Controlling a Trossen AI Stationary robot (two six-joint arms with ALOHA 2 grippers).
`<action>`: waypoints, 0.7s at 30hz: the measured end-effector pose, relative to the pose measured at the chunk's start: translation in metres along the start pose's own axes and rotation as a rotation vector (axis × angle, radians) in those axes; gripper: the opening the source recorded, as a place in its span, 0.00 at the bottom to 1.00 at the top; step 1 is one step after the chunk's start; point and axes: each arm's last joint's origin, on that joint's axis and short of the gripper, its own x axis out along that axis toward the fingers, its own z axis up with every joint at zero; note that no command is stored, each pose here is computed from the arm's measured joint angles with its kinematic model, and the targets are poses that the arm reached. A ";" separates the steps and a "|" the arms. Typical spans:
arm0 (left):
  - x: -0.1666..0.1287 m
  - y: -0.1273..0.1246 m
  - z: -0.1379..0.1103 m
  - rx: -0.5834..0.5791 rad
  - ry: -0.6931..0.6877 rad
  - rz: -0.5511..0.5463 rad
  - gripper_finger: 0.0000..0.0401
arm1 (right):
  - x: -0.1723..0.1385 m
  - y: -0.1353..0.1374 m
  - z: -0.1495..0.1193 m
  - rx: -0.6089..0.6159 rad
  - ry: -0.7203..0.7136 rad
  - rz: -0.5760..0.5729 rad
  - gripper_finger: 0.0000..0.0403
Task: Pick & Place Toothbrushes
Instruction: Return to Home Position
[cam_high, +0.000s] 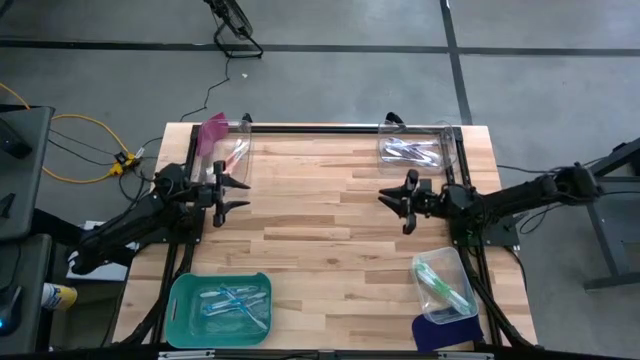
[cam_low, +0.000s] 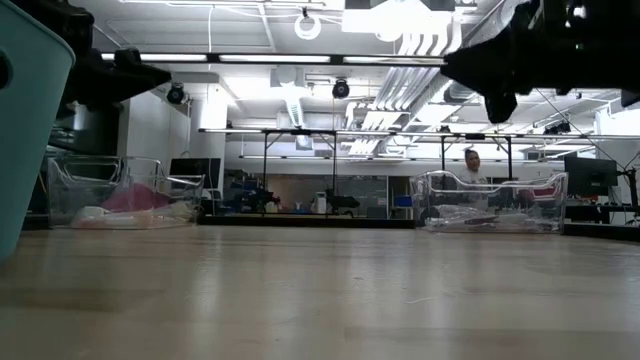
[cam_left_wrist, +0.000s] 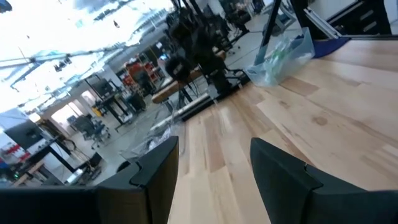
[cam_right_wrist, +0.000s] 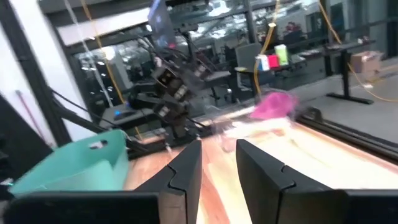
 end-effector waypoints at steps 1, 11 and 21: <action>-0.001 0.000 0.001 0.004 -0.007 0.005 0.48 | -0.002 -0.002 -0.002 -0.001 0.006 -0.009 0.23; -0.005 -0.004 0.000 -0.027 0.012 0.007 0.48 | -0.025 -0.014 -0.015 0.025 0.010 -0.044 0.23; -0.005 -0.004 -0.001 -0.043 0.008 0.010 0.48 | -0.033 -0.016 -0.014 -0.045 0.048 -0.069 0.17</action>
